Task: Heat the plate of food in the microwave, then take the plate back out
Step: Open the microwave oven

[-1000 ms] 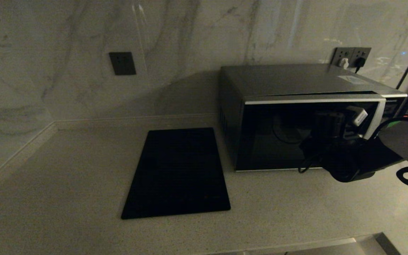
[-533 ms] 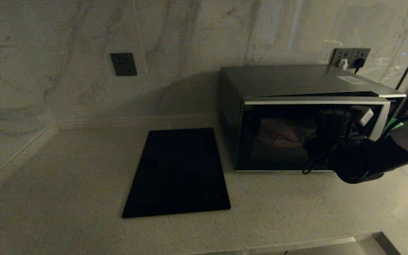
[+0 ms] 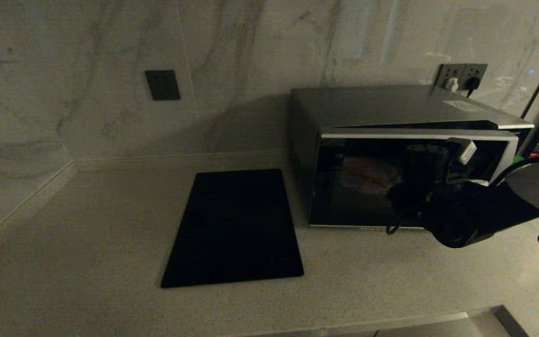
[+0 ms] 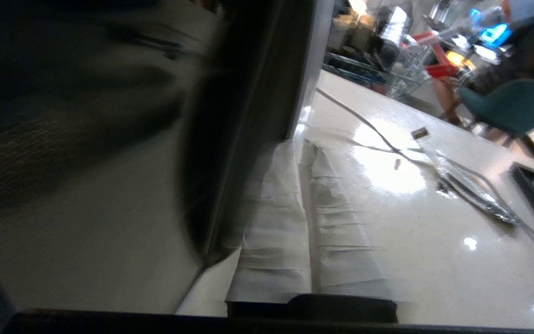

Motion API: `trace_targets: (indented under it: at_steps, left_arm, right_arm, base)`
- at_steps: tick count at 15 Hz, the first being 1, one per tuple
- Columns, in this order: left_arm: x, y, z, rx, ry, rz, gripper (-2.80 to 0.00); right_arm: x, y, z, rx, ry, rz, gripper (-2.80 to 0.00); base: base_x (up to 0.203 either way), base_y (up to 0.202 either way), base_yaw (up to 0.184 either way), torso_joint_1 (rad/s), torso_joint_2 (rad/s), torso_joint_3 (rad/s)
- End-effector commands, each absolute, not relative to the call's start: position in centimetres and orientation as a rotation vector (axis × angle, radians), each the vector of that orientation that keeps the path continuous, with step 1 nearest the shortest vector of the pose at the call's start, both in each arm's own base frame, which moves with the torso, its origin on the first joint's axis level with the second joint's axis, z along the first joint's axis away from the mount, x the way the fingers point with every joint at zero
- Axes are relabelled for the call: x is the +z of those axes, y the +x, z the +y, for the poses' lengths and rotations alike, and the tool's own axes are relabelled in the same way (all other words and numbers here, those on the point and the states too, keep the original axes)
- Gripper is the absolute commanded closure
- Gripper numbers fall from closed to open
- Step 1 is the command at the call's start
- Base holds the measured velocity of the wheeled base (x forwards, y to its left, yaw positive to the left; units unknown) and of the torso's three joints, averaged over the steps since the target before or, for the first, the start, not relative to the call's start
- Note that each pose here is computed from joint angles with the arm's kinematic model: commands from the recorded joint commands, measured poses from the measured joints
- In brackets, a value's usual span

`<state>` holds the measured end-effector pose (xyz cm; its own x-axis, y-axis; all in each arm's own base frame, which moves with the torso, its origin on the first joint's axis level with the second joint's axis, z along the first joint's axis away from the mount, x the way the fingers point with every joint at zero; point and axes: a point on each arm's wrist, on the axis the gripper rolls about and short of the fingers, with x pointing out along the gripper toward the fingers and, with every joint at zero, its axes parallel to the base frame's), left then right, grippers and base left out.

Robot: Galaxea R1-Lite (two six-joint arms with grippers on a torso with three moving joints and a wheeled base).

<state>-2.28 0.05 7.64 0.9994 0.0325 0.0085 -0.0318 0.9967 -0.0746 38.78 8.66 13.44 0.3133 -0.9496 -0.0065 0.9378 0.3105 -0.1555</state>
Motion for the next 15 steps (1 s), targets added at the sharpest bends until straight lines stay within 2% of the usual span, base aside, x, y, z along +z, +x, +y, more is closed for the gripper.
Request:
trace_targets:
  at_steps: [1,4,6,11,15]
  left_arm:
    - [7.6,-2.3,0.1,0.033,-0.075,-0.009,0.0]
    - [7.6,-2.3,0.1,0.033,-0.075,-0.009,0.0]
    - [7.6,-2.3,0.1,0.033,-0.075,-0.009,0.0]
    - [7.6,-2.3,0.1,0.033,-0.075,-0.009,0.0]
    - [7.6,-2.3,0.1,0.033,-0.075,-0.009,0.0]
  right_arm:
    - [13.6,38.1,11.4,-1.18,-0.125,0.091,0.0]
    - [15.5,36.6,14.3,-1.098,-0.079,0.053,0.0]
    - [18.8,34.9,14.9,-1.068,-0.003,0.002,0.0]
    - [25.6,29.2,12.0,-1.067,0.116,-0.077,0.0]
    - [29.7,24.4,9.3,-1.081,0.047,-0.043,0.0]
  base:
    - [0.0,0.0,0.0,0.0,0.0,0.0]
    - [0.0,0.0,0.0,0.0,0.0,0.0]
    - [0.0,0.0,0.0,0.0,0.0,0.0]
    - [0.0,0.0,0.0,0.0,0.0,0.0]
    - [0.0,0.0,0.0,0.0,0.0,0.0]
